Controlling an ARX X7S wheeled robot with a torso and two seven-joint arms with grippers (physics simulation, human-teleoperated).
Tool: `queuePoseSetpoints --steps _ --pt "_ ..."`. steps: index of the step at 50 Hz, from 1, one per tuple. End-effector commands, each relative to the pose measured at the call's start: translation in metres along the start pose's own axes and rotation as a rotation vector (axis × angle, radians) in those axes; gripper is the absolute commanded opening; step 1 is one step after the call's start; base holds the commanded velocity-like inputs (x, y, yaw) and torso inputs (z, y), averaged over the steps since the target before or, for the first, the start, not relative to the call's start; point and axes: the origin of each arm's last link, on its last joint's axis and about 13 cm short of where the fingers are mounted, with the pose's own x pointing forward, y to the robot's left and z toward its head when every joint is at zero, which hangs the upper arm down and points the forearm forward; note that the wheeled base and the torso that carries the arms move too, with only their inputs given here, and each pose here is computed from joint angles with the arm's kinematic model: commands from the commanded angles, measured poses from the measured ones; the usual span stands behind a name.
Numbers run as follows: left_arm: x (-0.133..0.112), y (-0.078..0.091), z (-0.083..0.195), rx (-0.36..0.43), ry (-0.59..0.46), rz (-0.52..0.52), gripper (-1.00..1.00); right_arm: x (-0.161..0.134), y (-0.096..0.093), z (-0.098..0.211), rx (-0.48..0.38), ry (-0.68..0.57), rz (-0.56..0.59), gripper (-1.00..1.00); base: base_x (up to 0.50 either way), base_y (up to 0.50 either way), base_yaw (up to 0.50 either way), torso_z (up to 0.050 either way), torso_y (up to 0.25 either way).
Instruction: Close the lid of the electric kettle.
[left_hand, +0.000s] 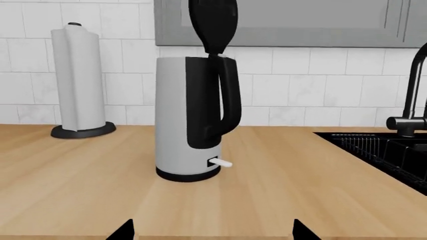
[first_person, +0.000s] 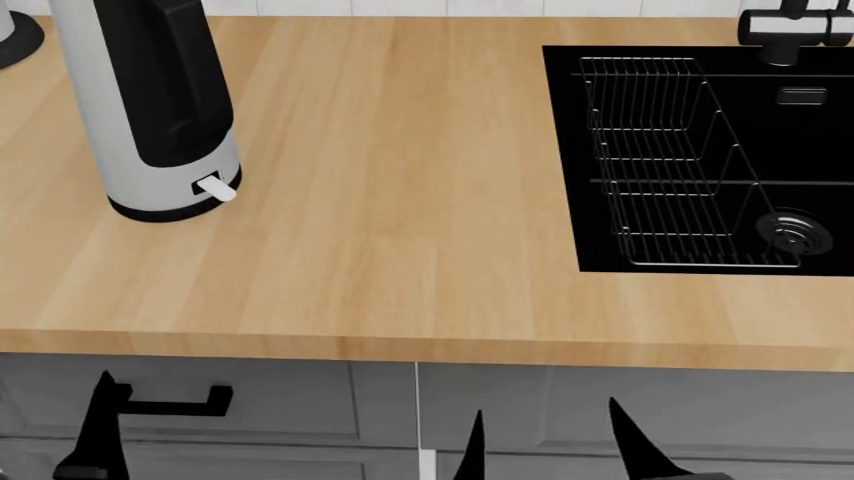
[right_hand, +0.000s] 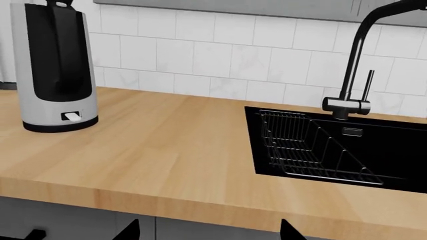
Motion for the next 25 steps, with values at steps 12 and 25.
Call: queuePoseSetpoints --steps 12,25 --pt "-0.007 0.004 0.058 0.017 -0.1 -0.059 1.0 -0.007 -0.008 0.045 -0.039 -0.089 -0.01 1.0 0.0 0.0 0.0 0.0 0.0" --pt "-0.008 0.004 0.063 0.016 -0.116 -0.066 1.0 -0.01 -0.007 0.053 -0.066 -0.111 -0.004 1.0 0.0 0.0 0.0 0.0 0.0"
